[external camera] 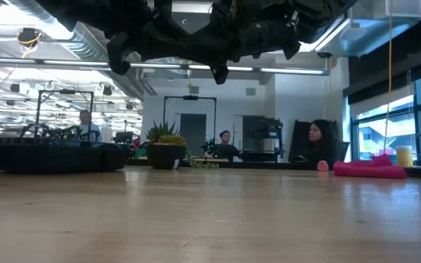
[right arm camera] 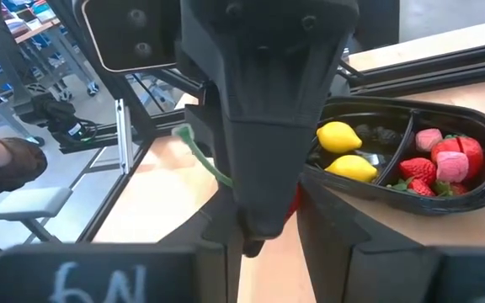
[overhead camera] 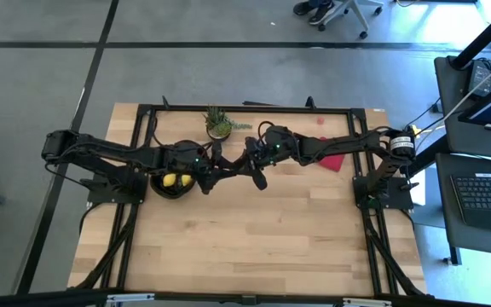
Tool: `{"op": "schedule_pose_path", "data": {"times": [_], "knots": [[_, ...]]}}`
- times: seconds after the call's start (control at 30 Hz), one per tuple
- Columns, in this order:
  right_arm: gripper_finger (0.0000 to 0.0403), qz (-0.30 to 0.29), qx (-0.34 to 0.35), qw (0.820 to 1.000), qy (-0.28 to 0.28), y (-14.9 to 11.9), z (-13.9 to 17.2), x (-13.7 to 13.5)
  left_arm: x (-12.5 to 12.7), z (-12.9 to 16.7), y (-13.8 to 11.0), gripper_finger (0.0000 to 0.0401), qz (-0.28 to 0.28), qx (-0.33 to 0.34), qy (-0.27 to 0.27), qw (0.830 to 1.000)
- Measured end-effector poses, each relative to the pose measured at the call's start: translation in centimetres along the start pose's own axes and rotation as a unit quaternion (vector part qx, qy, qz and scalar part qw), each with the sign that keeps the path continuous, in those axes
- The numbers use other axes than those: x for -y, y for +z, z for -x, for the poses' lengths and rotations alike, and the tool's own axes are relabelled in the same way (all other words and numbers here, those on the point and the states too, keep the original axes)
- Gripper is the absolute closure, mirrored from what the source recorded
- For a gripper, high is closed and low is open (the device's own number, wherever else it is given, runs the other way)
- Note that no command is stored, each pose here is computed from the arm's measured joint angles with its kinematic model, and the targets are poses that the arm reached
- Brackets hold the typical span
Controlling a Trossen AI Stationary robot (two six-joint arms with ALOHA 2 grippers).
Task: Pick and placing Produce into tupperware
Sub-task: Put the red strawberry into the black container
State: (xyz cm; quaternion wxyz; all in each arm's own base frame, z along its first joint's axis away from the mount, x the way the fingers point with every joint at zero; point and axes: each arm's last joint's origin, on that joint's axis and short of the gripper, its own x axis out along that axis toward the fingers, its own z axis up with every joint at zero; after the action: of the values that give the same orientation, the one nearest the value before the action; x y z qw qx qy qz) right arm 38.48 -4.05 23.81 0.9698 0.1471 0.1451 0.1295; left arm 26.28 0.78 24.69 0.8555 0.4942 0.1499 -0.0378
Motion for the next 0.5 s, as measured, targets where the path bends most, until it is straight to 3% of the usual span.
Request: {"op": "schedule_pose_path", "data": {"times": [0.3, 0.5], "knots": [[0.0310, -0.004, -0.001, 1.000, 0.001, -0.02, -0.01, 0.00, 0.06, 0.00, -0.08, 0.0315, 0.008, -0.011, 0.001, 1.000], [0.0277, -0.023, -0.002, 1.000, 0.004, -0.04, -0.01, -0.01, 0.06, 0.00, -0.09, 0.0319, 0.006, -0.012, 0.001, 1.000]]}}
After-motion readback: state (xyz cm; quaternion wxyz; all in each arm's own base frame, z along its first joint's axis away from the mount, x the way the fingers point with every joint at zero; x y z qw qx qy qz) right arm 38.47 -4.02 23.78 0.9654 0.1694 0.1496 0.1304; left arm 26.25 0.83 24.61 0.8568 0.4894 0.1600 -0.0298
